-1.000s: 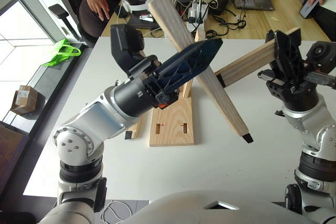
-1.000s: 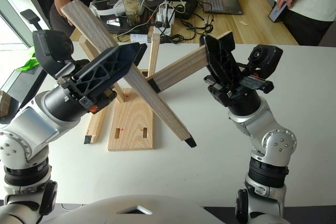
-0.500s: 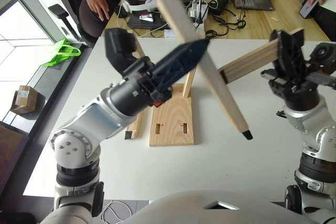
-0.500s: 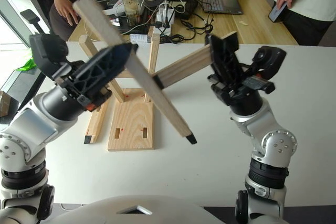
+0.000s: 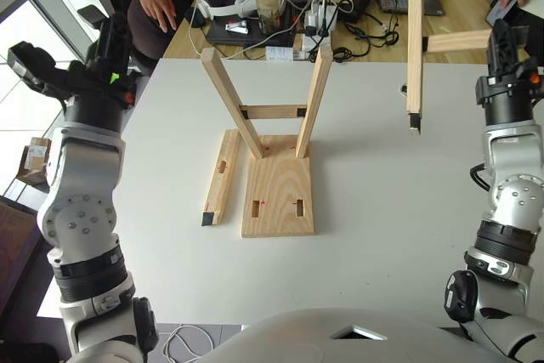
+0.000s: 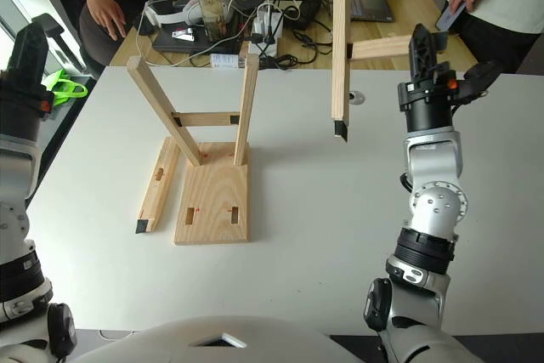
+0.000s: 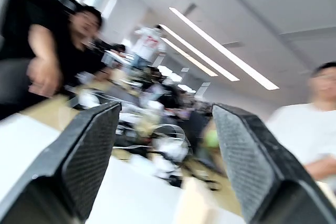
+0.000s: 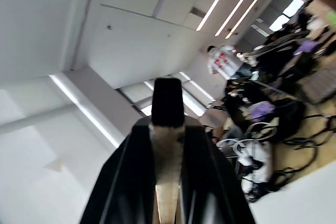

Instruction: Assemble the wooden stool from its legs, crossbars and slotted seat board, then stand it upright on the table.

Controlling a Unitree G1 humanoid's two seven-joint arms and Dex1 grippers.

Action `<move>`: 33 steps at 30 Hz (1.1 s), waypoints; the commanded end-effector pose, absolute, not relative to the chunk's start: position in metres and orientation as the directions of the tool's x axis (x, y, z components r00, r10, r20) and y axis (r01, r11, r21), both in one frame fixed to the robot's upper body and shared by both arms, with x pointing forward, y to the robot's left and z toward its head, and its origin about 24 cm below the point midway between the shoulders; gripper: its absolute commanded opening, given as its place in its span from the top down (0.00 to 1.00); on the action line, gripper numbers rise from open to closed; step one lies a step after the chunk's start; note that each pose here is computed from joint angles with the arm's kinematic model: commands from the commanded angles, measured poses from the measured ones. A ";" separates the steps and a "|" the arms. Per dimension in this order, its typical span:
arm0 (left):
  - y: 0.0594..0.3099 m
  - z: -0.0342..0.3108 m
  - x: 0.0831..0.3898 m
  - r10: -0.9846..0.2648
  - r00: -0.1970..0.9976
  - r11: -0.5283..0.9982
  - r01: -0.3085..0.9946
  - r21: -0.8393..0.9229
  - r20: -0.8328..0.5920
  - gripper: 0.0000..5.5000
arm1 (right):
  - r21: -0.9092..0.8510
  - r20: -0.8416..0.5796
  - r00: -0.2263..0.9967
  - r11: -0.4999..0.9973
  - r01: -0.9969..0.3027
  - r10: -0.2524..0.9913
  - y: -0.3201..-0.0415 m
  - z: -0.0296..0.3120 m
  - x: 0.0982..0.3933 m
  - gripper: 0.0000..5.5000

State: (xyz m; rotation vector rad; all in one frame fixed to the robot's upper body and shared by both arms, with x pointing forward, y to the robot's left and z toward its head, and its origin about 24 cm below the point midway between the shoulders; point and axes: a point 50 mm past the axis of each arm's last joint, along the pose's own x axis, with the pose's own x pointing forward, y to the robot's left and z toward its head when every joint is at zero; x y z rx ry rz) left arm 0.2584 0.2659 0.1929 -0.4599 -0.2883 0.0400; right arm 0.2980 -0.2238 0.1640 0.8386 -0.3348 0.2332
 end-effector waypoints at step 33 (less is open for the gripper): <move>0.230 0.098 0.273 0.274 0.958 0.950 -0.283 0.135 0.084 0.44 | 0.050 -0.054 0.998 0.998 0.042 -0.039 -0.159 0.073 0.301 0.93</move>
